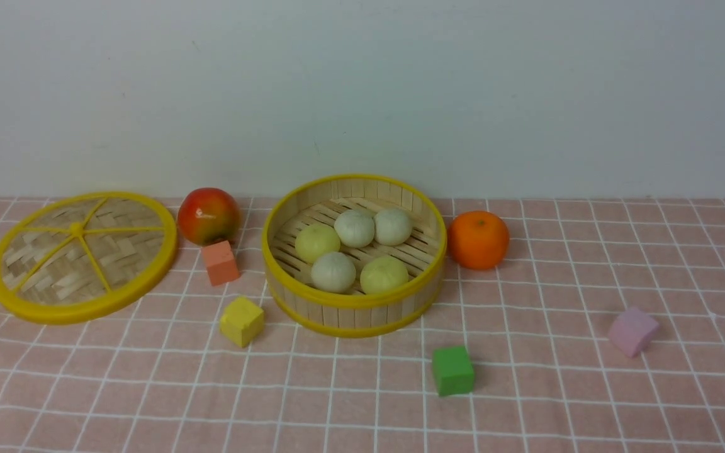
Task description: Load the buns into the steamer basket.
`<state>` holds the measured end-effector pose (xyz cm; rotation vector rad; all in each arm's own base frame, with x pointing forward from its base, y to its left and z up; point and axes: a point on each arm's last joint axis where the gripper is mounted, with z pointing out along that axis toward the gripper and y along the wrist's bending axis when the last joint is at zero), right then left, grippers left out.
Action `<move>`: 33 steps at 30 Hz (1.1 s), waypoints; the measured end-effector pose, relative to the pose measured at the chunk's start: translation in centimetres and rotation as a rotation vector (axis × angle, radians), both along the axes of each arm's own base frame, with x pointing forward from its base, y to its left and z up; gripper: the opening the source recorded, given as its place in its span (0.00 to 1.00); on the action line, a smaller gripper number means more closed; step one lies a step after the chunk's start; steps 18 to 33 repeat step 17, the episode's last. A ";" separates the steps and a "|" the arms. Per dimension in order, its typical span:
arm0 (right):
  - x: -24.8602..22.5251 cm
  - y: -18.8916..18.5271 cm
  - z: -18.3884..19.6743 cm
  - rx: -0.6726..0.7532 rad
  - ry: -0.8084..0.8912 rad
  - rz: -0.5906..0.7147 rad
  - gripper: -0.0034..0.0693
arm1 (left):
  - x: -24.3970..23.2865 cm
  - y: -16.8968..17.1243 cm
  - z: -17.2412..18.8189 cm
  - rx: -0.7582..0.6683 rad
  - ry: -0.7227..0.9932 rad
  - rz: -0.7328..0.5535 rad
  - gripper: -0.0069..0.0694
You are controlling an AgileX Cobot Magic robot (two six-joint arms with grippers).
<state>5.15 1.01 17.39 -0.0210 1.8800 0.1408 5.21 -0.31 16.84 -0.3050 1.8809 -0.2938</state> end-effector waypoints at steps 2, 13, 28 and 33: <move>0.0 0.0 0.0 0.001 0.000 0.000 0.20 | 0.0 0.0 0.0 0.000 0.000 0.000 0.07; 0.0 0.0 0.0 0.002 0.000 0.000 0.21 | 0.0 0.0 0.0 0.000 0.000 0.000 0.09; 0.0 0.0 0.0 0.002 0.000 0.000 0.22 | 0.0 0.0 0.0 0.000 0.000 0.000 0.09; 0.0 0.0 0.0 0.002 0.000 0.000 0.22 | 0.0 0.0 0.0 0.000 0.000 0.000 0.09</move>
